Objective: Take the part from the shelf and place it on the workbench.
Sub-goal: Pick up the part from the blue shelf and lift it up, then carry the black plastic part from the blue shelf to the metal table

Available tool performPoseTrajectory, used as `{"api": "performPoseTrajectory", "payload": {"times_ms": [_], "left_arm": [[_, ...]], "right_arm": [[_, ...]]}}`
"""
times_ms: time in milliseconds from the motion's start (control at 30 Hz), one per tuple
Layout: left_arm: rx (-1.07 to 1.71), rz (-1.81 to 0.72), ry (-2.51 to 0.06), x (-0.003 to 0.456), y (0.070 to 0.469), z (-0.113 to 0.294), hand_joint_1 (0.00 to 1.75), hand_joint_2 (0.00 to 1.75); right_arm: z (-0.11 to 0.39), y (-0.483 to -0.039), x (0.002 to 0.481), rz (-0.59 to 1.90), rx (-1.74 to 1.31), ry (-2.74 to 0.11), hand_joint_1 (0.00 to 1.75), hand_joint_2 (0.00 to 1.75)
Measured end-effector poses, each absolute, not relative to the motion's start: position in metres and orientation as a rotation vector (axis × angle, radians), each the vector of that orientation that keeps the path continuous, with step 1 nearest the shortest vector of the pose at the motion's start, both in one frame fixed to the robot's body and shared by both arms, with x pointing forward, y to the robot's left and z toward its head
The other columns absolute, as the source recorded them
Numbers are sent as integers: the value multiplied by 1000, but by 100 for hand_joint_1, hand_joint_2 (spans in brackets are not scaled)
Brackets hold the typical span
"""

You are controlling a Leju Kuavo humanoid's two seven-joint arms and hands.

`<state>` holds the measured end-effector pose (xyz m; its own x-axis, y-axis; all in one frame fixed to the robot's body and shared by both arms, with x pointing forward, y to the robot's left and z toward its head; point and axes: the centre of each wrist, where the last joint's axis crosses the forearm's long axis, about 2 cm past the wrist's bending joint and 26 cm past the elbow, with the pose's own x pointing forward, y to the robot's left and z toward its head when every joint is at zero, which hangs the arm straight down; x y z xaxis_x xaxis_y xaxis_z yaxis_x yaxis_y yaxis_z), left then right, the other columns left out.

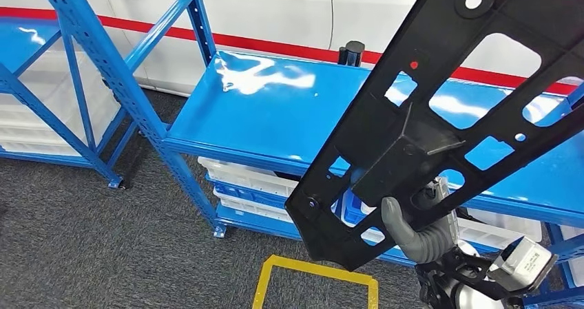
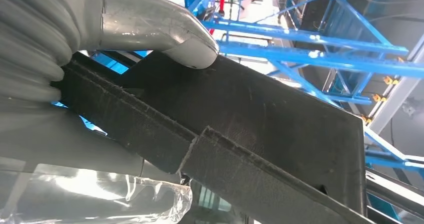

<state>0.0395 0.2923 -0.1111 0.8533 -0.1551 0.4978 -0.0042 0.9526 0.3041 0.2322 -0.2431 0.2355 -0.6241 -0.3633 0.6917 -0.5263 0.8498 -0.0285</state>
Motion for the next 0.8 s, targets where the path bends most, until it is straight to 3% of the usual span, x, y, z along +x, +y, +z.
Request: {"api": "performPoseTrajectory", "payload": {"times_ms": [800], "left_arm": [[298, -70, -533, 37, 291, -111, 0, 175]], "right_arm": [[234, -241, 236, 342, 604, -2297, 175, 175]]}}
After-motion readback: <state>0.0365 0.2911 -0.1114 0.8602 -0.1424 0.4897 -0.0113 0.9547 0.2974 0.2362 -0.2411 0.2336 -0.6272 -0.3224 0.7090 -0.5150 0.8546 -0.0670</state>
